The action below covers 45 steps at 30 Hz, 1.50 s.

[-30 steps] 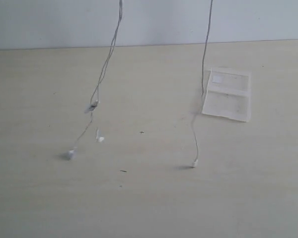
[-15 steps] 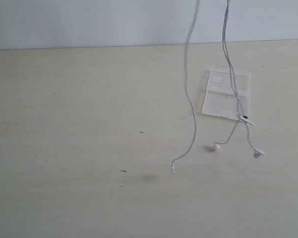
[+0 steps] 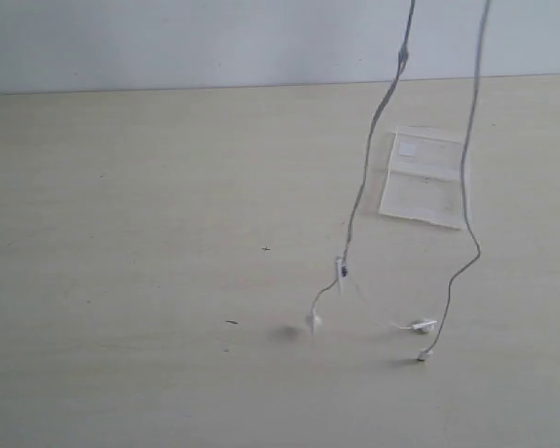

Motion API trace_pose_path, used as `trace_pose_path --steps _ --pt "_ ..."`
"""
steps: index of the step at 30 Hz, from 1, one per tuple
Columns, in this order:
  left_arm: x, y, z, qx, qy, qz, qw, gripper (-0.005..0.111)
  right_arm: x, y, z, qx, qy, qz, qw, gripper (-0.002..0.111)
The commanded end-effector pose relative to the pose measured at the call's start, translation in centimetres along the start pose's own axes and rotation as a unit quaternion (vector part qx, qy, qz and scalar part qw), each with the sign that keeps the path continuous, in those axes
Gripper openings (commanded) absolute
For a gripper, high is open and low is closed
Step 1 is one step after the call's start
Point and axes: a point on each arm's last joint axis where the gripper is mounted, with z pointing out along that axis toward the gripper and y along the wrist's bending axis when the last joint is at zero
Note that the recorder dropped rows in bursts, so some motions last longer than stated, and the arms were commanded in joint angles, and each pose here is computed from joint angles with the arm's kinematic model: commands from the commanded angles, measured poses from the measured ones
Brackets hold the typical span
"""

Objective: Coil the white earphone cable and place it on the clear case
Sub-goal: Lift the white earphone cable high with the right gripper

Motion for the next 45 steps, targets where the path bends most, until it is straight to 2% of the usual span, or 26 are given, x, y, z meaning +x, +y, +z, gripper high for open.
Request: trace_pose_path --steps 1,11,19,26,33,36,39,40,41,42,43,45 --pt "0.0 0.0 0.0 0.000 -0.003 0.002 1.000 0.000 2.5 -0.1 1.7 -0.006 -0.031 0.013 0.999 0.000" --pt "0.0 0.0 0.0 0.000 -0.003 0.002 1.000 0.000 0.8 0.1 4.3 -0.007 -0.037 0.021 0.999 0.000" --pt "0.0 0.0 0.0 0.000 -0.003 0.002 1.000 0.000 4.8 -0.2 4.6 -0.013 -0.053 0.010 0.998 0.000" --pt "0.0 0.0 0.0 0.000 -0.003 0.002 1.000 0.000 5.4 -0.2 4.6 -0.017 -0.080 -0.007 0.997 0.000" --pt "0.0 0.0 0.0 0.000 -0.003 0.001 1.000 0.000 6.5 -0.3 6.0 -0.012 -0.058 -0.059 0.997 0.000" --pt "0.0 0.0 0.0 0.000 -0.003 0.001 1.000 0.000 7.1 -0.3 6.8 -0.008 -0.023 -0.090 0.996 0.000" --pt "-0.1 0.0 0.0 0.002 -0.007 0.000 1.000 0.000 7.8 -0.4 7.6 -0.008 -0.002 -0.094 0.996 0.000" --pt "-0.2 -0.1 0.0 0.006 -0.015 -0.008 1.000 0.000 7.9 -0.4 7.7 -0.008 -0.003 -0.093 0.996 0.000" --pt "-0.4 -0.2 0.0 0.012 -0.023 -0.042 0.999 0.000 8.0 -0.4 7.9 -0.008 -0.004 -0.093 0.996 0.000" --pt "-0.3 -0.2 0.0 0.015 -0.021 -0.102 0.994 0.000 8.1 -0.4 8.0 -0.008 -0.003 -0.093 0.996 0.000" --pt "-0.3 -0.2 0.0 0.016 -0.019 -0.137 0.990 0.000 8.2 -0.4 8.1 -0.008 -0.001 -0.093 0.996 0.000" --pt "-0.3 -0.2 0.0 0.016 -0.017 -0.154 0.988 0.000 8.3 -0.4 8.2 -0.008 0.003 -0.093 0.996 0.000"
